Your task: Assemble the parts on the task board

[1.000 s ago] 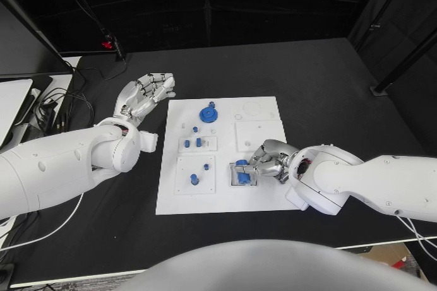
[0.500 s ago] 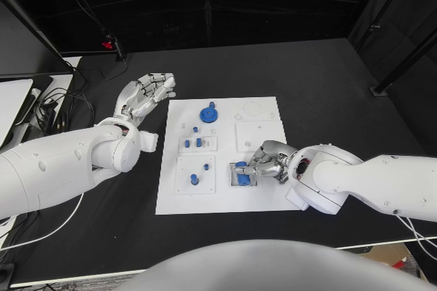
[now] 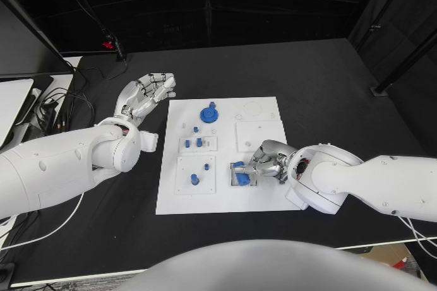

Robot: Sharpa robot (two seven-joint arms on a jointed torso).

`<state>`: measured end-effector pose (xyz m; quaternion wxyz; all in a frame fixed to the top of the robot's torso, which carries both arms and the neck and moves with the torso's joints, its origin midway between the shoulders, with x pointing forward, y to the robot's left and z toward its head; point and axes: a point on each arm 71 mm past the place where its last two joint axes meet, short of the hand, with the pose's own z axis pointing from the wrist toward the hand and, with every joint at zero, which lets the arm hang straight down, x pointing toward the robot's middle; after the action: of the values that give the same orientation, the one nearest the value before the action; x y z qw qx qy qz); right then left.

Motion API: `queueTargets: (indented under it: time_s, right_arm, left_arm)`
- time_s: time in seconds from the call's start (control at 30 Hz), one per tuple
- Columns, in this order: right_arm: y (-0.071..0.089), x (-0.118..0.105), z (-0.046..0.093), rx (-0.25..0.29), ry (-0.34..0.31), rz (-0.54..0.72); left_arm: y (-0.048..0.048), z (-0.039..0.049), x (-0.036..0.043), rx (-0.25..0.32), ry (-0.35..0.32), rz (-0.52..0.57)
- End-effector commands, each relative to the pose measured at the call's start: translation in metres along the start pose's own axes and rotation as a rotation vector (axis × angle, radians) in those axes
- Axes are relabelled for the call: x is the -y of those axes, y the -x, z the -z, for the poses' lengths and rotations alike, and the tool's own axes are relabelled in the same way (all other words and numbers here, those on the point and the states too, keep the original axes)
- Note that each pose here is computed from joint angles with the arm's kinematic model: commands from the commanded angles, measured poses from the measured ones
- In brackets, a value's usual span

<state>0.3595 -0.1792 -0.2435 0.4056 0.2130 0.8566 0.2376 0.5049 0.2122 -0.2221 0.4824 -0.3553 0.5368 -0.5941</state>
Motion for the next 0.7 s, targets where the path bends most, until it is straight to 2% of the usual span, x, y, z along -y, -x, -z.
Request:
queueTargets:
  time_s: [0.03,0.43,0.57,0.7]
  right_arm:
    - [-0.0027,-0.0019,0.0001,-0.015,0.008,0.016]
    - [-0.0033,-0.0025,-0.0015,-0.02,0.008,0.02]
    - [-0.0017,-0.0017,-0.001,-0.007,0.012,0.014]
    - [0.0025,-0.0011,0.0013,0.034,0.034,0.018]
  left_arm:
    - [-0.0006,0.0,0.0093,-0.008,-0.121,0.008]
    - [-0.0009,-0.0002,0.0092,-0.008,-0.12,0.008]
    - [-0.0013,-0.0003,0.0092,-0.009,-0.12,0.009]
    - [-0.0013,-0.0004,0.0091,-0.01,-0.12,0.009]
